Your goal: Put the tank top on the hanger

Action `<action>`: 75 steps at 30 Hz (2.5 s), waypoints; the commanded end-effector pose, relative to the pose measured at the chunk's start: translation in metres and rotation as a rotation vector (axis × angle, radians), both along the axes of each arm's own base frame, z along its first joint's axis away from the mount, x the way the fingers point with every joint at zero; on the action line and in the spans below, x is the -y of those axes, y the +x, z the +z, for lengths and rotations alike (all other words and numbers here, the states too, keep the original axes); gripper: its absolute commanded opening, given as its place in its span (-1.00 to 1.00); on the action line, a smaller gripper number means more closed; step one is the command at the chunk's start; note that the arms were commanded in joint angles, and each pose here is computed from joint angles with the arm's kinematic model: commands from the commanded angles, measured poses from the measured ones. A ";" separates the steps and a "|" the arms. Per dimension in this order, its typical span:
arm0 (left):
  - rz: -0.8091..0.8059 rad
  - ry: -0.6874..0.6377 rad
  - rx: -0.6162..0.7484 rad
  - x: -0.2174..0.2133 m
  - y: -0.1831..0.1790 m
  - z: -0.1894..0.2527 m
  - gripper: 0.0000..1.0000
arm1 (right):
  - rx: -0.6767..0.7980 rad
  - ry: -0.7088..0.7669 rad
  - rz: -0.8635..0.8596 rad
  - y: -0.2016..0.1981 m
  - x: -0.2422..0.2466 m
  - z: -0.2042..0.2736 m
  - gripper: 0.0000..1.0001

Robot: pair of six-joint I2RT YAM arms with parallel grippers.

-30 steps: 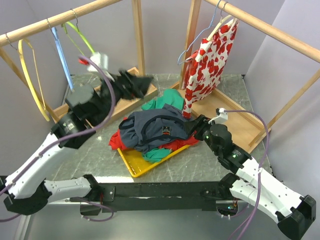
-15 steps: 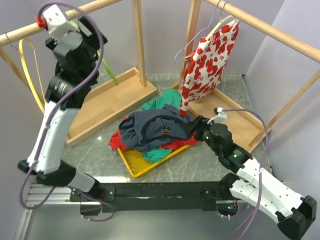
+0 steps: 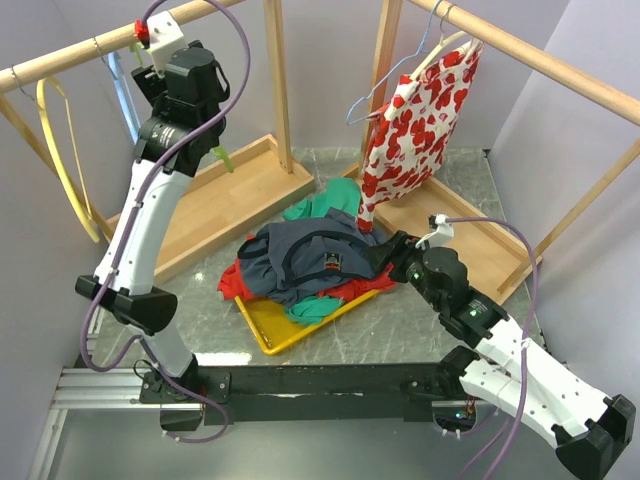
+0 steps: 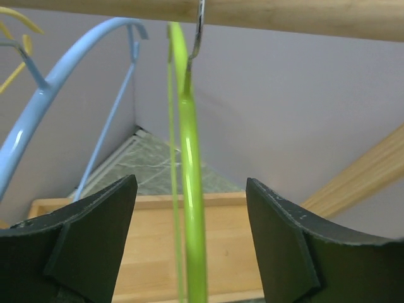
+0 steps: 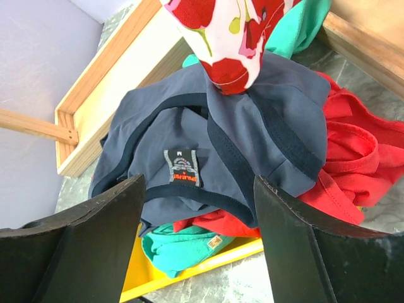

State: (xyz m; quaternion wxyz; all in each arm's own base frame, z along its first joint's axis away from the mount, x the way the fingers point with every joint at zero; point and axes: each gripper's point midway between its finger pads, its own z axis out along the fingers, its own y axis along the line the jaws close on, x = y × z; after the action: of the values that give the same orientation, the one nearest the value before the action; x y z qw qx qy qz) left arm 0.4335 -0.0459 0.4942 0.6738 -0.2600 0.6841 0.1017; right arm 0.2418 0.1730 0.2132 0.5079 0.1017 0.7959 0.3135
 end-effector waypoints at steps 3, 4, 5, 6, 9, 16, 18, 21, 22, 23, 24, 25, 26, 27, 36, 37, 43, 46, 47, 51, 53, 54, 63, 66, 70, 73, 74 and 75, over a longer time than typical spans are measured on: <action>0.107 0.060 -0.043 -0.015 0.001 -0.010 0.37 | 0.030 -0.003 0.011 0.001 0.000 0.011 0.54; 0.110 0.063 -0.045 -0.015 0.002 -0.011 0.33 | 0.031 -0.005 0.013 0.001 0.000 0.011 0.54; 0.113 0.063 -0.045 -0.015 0.003 -0.012 0.23 | 0.032 -0.006 0.010 0.001 0.000 0.012 0.54; 0.118 0.066 -0.048 -0.016 0.003 -0.013 0.17 | 0.034 -0.004 0.012 0.001 0.000 0.013 0.55; 0.144 0.084 -0.056 -0.018 0.004 -0.015 -0.06 | 0.032 -0.004 0.013 0.001 0.000 0.012 0.55; 0.165 0.123 -0.050 -0.015 0.002 -0.007 -0.60 | 0.029 -0.002 0.020 0.001 -0.002 0.011 0.55; 0.174 0.159 -0.051 -0.013 -0.001 0.000 -0.82 | 0.029 -0.007 0.020 0.002 -0.003 0.012 0.55; 0.200 0.165 0.000 -0.006 -0.005 0.018 -0.98 | 0.033 -0.013 0.022 0.003 -0.003 0.014 0.55; 0.198 0.197 0.002 -0.002 -0.007 0.025 -0.98 | 0.035 -0.014 0.021 0.003 -0.003 0.015 0.55; 0.222 0.201 0.009 -0.003 -0.011 0.030 -0.98 | 0.036 -0.018 0.022 0.004 -0.003 0.016 0.56; 0.228 0.211 0.009 -0.001 -0.012 0.032 -0.98 | 0.038 -0.018 0.017 0.004 -0.003 0.017 0.56; 0.225 0.245 -0.008 0.003 -0.016 0.035 -0.98 | 0.038 -0.018 0.017 0.005 -0.003 0.017 0.56; 0.228 0.234 0.011 0.006 -0.018 0.040 -0.98 | 0.039 -0.020 0.018 0.005 -0.003 0.017 0.56; 0.219 0.244 0.008 0.009 -0.020 0.042 -0.98 | 0.040 -0.018 0.021 0.005 -0.003 0.017 0.56; -0.120 0.137 -0.004 0.069 -0.021 0.025 -0.98 | 0.036 -0.023 0.021 0.007 -0.005 0.017 0.56; -0.160 0.119 -0.011 0.074 -0.023 0.022 -0.98 | 0.040 -0.025 0.019 0.007 -0.005 0.018 0.56; -0.469 -0.035 0.006 0.111 -0.048 0.009 -0.98 | 0.043 -0.041 0.011 0.008 -0.002 0.019 0.56; -0.598 -0.080 0.010 0.125 -0.067 0.003 -0.98 | 0.047 -0.059 -0.008 0.010 0.002 0.019 0.57; -0.623 -0.083 -0.002 0.126 -0.075 -0.005 -0.98 | 0.048 -0.065 -0.017 0.010 0.005 0.021 0.57; -0.748 -0.103 -0.037 0.140 -0.102 -0.028 -0.98 | 0.056 -0.080 -0.048 0.010 0.012 0.023 0.61; -0.837 -0.119 -0.046 0.146 -0.121 -0.042 -0.98 | 0.066 -0.077 -0.058 0.010 0.015 0.023 0.63; -0.858 -0.132 -0.055 0.148 -0.128 -0.048 -0.98 | 0.070 -0.071 -0.062 0.010 0.016 0.024 0.64; -1.156 -0.111 -0.204 0.159 -0.204 -0.121 -0.98 | 0.083 -0.085 -0.081 0.009 0.022 0.022 0.65; -1.202 -0.086 -0.250 0.157 -0.219 -0.139 -0.98 | 0.066 -0.121 -0.080 0.010 0.023 0.016 0.64; -1.292 -0.071 -0.283 0.153 -0.246 -0.153 -0.98 | 0.049 -0.141 -0.064 0.011 0.020 0.010 0.57; -1.343 -0.058 -0.268 0.148 -0.262 -0.155 -0.98 | 0.057 -0.136 -0.051 0.012 0.016 0.007 0.45; -1.384 -0.055 -0.270 0.149 -0.271 -0.156 -0.98 | 0.059 -0.134 -0.052 0.014 0.015 0.007 0.42; -1.400 -0.051 -0.277 0.149 -0.274 -0.157 -0.98 | 0.062 -0.136 -0.042 0.014 0.014 0.008 0.32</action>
State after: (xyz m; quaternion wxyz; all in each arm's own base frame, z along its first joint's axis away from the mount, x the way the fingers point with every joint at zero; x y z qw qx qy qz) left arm 0.1849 -0.1888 0.3187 0.4736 0.1845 0.8105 -0.2911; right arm 0.2496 0.1560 0.2074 0.5267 0.0810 0.8105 0.2431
